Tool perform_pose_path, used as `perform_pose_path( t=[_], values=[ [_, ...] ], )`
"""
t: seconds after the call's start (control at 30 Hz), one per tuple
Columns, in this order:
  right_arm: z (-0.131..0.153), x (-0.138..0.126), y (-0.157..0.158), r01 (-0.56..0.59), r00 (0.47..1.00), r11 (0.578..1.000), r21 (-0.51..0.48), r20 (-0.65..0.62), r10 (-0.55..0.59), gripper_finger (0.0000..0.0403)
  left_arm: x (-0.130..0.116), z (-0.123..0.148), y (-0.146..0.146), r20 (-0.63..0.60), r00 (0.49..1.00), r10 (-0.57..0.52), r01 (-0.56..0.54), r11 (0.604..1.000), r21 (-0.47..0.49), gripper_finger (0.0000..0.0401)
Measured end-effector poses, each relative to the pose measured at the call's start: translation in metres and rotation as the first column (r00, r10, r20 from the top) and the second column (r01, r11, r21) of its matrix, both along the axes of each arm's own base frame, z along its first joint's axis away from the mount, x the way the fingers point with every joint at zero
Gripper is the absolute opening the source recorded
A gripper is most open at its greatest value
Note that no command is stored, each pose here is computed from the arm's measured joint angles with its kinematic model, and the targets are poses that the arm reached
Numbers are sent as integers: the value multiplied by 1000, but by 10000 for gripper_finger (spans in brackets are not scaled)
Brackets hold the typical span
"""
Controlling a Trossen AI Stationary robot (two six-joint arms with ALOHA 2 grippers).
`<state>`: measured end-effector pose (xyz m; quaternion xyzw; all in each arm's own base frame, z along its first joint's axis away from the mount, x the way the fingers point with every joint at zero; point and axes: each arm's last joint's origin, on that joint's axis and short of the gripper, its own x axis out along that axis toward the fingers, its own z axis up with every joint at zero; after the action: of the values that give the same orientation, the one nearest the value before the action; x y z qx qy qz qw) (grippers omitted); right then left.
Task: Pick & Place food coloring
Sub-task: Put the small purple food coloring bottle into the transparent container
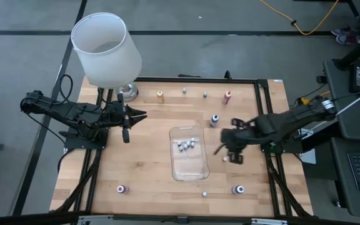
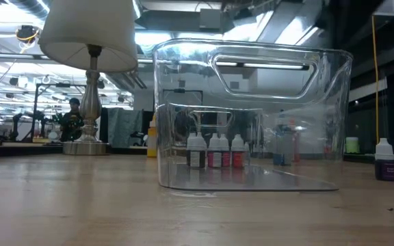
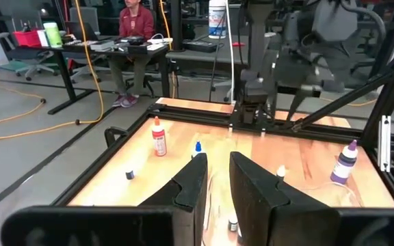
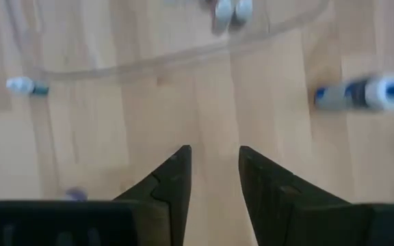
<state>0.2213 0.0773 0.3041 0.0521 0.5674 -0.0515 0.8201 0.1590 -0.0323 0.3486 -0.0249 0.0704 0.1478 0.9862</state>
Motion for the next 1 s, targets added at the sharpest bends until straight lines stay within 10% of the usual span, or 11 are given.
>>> perform_pose_path(
  t=[0.3, 0.6, 1.0],
  values=[
    [13, -41, 13, -47, 997, 999, 10, -56, 48, 124, 0, -2, 0, -14, 1000, -1, 1, 1000, -2, 59],
    [-46, -30, 22, -218, 975, 974, 55, -24, 220, 129, -1, -3, 2, -26, 998, 51, -51, 999, 2, 59],
    [-107, -26, 18, -155, 982, 984, 88, -93, 163, 241, -1, -3, 2, -18, 998, 56, -57, 998, -21, 59]
  ],
)
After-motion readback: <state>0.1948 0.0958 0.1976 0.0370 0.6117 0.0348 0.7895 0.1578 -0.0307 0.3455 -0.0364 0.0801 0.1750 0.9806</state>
